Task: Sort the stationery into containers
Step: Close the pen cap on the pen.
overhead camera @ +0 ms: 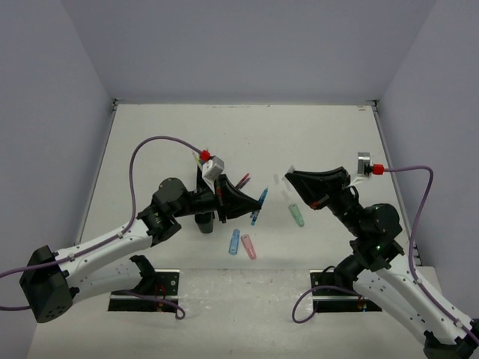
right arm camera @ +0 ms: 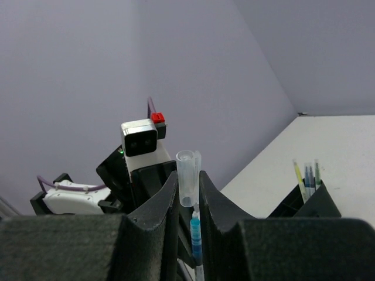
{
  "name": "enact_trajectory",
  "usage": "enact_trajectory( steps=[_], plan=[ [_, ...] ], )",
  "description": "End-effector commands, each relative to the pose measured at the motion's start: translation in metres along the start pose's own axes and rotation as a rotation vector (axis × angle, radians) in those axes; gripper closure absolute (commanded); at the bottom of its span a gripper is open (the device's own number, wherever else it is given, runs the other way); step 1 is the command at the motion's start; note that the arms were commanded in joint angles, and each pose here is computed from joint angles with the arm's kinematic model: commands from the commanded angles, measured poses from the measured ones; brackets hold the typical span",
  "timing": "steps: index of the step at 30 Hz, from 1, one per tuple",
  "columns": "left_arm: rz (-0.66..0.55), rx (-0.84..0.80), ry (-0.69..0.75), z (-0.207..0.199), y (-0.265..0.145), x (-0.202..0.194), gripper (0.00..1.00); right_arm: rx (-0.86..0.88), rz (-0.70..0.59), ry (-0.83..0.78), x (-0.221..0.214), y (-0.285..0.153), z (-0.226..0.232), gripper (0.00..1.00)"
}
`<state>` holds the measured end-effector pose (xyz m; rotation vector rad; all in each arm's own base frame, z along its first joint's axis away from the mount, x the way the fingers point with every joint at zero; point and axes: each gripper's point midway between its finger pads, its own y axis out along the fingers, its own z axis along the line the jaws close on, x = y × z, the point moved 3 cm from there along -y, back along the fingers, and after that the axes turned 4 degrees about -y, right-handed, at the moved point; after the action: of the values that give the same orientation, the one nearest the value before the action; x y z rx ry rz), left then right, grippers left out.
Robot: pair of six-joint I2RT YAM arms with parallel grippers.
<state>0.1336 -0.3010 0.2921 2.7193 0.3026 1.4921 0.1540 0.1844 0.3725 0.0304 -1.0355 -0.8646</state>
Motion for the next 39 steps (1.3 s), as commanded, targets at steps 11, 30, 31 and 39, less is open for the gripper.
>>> enact_trajectory(
  steps=[11, 30, 31, 39],
  plan=[
    [-0.057, -0.121, 0.039, -0.022, 0.016, 0.025, 1.0, 0.105, 0.069, 0.004, -0.007, 0.007, 0.017, 1.0],
    [-0.035, -0.138, 0.046, -0.027, 0.02, 0.024, 1.0, 0.096, 0.119, -0.028, -0.016, 0.014, 0.012, 1.0],
    [-0.034, -0.137, 0.047, -0.027, 0.02, 0.024, 1.0, 0.102, 0.123, -0.027, -0.017, 0.014, 0.012, 1.0],
    [-0.023, -0.116, 0.046, -0.023, 0.02, 0.022, 1.0, 0.098, 0.11, -0.033, -0.014, 0.011, 0.013, 1.0]
  ],
)
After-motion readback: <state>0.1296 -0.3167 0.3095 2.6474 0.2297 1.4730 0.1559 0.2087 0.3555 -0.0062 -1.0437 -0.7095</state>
